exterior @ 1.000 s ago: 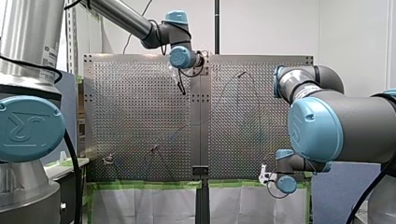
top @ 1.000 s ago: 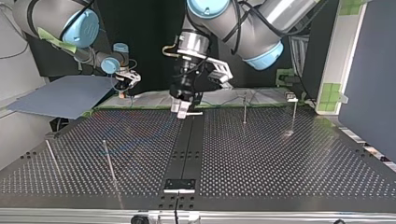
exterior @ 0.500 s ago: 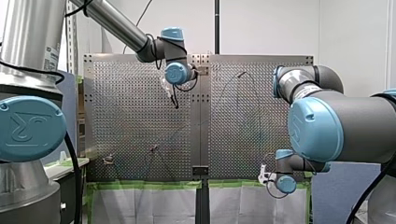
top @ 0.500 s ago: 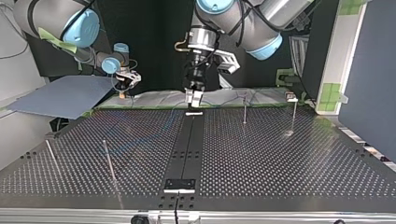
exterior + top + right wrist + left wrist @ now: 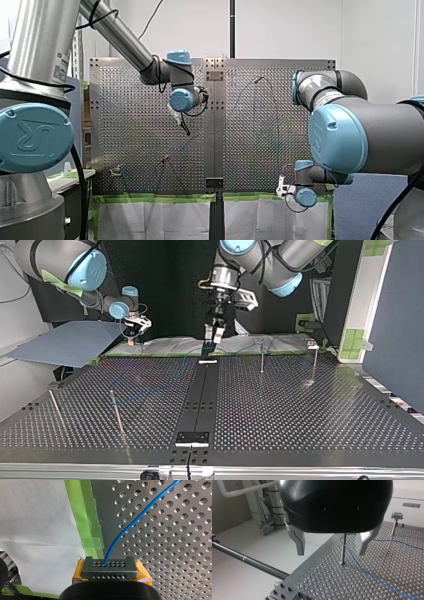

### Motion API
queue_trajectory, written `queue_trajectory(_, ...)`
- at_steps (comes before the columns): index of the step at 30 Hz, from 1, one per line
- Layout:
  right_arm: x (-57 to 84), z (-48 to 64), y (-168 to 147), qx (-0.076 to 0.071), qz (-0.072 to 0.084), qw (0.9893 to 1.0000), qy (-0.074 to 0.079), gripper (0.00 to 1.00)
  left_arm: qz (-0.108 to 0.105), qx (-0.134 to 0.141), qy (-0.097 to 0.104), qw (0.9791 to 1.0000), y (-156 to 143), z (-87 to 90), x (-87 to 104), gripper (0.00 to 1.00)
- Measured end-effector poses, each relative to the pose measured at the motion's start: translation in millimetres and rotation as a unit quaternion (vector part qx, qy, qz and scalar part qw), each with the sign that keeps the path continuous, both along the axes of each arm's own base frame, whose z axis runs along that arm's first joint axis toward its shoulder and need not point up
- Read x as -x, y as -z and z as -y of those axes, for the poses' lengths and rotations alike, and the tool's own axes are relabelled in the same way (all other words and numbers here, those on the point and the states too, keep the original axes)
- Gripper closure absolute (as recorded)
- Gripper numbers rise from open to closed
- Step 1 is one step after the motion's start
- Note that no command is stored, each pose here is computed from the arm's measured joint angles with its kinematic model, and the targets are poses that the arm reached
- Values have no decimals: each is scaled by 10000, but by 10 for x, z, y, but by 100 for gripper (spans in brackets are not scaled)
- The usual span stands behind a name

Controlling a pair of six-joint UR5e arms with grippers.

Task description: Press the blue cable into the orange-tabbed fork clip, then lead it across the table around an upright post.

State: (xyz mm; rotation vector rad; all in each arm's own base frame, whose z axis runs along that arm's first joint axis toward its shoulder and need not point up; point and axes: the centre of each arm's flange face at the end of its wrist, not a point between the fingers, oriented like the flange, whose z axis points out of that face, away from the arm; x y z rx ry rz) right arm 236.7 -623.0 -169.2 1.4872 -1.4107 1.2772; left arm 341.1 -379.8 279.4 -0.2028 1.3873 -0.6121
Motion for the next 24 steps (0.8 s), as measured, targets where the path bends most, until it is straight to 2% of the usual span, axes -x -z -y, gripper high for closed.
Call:
queue_trajectory(12, -10, -6, 2, -10, 1, 10000, -15, 100, 10, -46, -78, 10000, 338, -227, 125, 1)
queue_trajectory(24, -12, -12, 5, -40, -5, 10000, -30, 100, 16, -12, -28, 10000, 662, -446, 332, 1)
